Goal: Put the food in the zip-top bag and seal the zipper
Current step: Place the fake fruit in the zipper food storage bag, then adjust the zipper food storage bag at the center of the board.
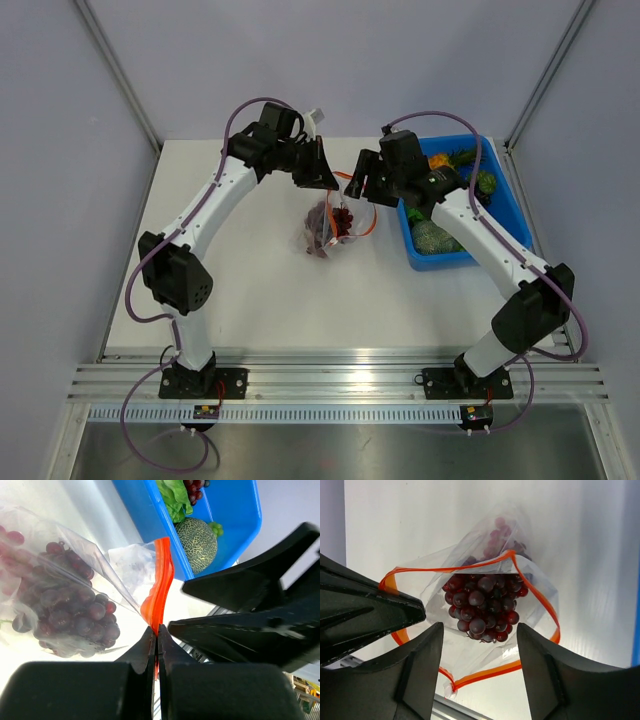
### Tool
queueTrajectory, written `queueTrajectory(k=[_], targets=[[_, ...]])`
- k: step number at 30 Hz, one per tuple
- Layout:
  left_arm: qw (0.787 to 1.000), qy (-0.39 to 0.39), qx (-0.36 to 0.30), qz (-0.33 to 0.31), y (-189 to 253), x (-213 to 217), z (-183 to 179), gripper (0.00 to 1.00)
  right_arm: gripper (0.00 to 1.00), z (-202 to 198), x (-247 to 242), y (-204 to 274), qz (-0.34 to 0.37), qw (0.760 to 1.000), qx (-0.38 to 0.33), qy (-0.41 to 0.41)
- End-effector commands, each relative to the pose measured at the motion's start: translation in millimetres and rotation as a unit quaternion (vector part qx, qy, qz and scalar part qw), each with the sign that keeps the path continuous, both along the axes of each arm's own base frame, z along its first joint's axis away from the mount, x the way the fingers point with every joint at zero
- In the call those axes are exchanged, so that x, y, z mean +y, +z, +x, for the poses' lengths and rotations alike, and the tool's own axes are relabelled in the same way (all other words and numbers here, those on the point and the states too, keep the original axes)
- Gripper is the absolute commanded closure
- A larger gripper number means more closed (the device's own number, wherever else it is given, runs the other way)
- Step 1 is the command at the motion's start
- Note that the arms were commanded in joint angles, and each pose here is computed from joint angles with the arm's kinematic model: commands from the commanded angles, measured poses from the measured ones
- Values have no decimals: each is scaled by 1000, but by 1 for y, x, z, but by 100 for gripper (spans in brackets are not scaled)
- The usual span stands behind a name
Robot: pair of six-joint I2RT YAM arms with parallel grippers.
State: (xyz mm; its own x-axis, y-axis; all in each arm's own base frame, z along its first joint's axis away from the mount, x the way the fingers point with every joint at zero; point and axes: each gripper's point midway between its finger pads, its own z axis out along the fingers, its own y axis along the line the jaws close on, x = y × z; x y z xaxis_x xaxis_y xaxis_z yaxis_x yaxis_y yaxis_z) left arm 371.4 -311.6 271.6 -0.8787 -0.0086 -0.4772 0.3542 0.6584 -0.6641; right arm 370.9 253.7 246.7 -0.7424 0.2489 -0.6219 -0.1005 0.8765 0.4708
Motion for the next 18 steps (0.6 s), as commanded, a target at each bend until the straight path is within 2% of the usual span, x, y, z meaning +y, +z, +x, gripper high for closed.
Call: queueTrajectory(k=[1,4,10,13,17,18], targets=[[997,-14,-57,-42,45,0,-6,100,30,1,-30,9,-41,998,-25,-35],[998,-14,-56,-40,43,1,-5,100,20,0,-43,-2,-54,997,-15,-49],[997,-7,-59,-38,41,5,-3,100,17,-11,-48,-45,-51,997,34,-45],[998,-7,-58,-39,41,5,-2,100,20,-12,-40,-65,-35,997,54,-38],[998,-4,-55,-37,39,7,-1,100,32,-13,-24,-79,-10,997,76,-16],[998,-4,-55,-36,38,7,-1,100,39,-12,-21,-78,-5,997,75,-11]])
